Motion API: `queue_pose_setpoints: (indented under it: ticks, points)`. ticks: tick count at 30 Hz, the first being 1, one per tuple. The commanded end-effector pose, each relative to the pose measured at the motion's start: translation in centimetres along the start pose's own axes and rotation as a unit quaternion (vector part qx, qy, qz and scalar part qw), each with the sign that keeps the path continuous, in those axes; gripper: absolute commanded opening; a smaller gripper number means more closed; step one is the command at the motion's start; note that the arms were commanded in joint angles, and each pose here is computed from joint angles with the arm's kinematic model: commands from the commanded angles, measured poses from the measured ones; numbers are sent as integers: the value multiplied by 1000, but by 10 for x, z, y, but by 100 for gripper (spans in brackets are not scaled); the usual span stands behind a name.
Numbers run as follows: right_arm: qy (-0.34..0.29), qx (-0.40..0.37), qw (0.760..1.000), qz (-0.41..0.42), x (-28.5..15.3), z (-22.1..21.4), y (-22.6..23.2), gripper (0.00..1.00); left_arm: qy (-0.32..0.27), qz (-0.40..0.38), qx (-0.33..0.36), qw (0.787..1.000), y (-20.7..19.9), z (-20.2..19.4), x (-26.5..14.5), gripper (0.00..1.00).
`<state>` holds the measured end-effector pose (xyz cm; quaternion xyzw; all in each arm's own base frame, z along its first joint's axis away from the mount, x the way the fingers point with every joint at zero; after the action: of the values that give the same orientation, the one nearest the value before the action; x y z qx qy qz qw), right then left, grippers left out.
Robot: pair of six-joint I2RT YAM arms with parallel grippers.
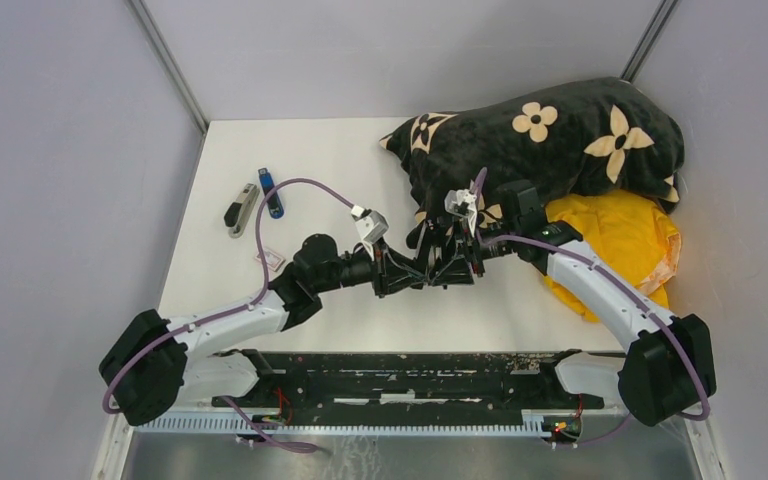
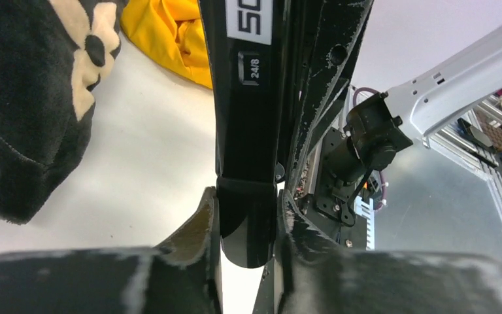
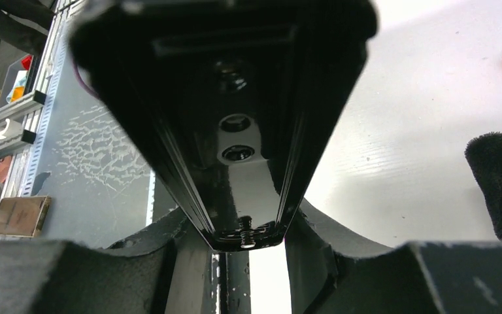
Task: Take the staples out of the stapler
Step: Unload the staple at the center of the board.
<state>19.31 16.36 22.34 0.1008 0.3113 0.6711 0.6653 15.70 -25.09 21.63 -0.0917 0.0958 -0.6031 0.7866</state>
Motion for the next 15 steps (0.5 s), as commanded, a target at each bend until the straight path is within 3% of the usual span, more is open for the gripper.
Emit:
queue_pose_setpoints:
  ticks: [1, 4, 9, 15]
  points:
    - [-1, -58, 998, 12, -4, 19, 10, 1, -27, -46, 66, 996, -5, 18, 4, 3]
    - [55, -89, 994, -18, -14, 10, 10, 1, 2, -42, 130, 991, 3, 2, -1, 3]
    - [152, -166, 967, -115, -32, -9, -7, 1, 26, -19, 242, 970, 20, -31, -10, 3]
    - [202, -189, 935, -224, -56, -19, -29, 1, 97, 22, 262, 960, 46, -63, -4, 3]
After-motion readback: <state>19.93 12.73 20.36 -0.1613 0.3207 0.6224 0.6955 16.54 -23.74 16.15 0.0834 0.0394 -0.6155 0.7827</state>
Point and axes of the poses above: each gripper's point midway between its finger pads, its own x axis out along the fingers, its own y axis along the line the jaws close on, z = x × y, the point moved 9 cm from there along -x, back along the fingers, and after that the axes turned 8 degrees about x, right-handed, at the moved point
